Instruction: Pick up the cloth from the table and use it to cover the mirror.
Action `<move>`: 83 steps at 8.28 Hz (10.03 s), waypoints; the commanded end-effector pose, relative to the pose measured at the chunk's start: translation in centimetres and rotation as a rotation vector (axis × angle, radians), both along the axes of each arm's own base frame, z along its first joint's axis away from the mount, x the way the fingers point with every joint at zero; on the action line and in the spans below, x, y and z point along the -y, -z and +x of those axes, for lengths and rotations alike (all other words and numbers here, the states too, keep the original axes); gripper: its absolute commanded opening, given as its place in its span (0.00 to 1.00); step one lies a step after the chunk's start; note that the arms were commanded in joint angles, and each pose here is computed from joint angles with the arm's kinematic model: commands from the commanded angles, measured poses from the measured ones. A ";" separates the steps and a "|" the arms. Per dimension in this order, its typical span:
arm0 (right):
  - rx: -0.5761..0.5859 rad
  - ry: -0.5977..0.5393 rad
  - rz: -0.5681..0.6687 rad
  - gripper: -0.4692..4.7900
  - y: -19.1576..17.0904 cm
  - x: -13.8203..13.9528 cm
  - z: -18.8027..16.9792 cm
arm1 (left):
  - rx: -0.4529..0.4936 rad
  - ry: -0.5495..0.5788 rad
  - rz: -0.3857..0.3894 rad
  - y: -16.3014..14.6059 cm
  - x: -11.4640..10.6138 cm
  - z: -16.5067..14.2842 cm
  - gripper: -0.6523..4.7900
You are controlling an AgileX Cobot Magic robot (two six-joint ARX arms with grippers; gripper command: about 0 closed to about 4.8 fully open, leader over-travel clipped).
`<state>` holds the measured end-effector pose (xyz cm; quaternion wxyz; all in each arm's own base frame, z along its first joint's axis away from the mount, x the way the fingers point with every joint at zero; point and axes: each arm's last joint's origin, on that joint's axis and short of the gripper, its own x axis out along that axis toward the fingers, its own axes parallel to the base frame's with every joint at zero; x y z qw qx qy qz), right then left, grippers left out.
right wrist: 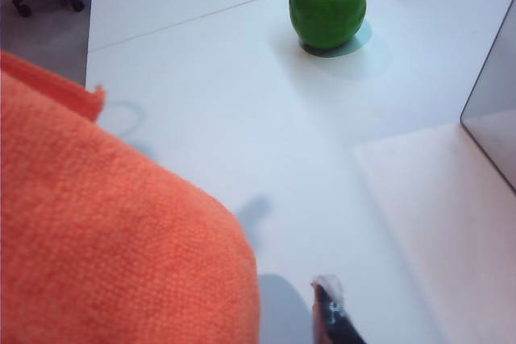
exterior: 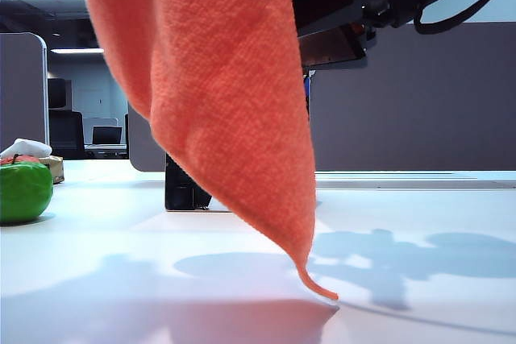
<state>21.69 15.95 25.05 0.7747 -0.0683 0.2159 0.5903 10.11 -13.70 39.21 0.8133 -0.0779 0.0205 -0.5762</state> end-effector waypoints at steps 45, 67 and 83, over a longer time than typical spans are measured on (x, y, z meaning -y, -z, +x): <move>0.246 0.337 0.001 0.09 -1.6 1.1 2.6 | 0.069 -0.323 -0.014 -1.0 -0.7 0.6 0.11; 0.542 0.727 0.044 0.09 -5.8 2.3 4.9 | -0.123 -1.014 0.299 5.5 -5.5 14.5 0.11; 0.711 0.869 0.049 0.09 -7.2 2.3 6.8 | -0.015 -0.940 0.159 7.3 -3.7 19.7 0.11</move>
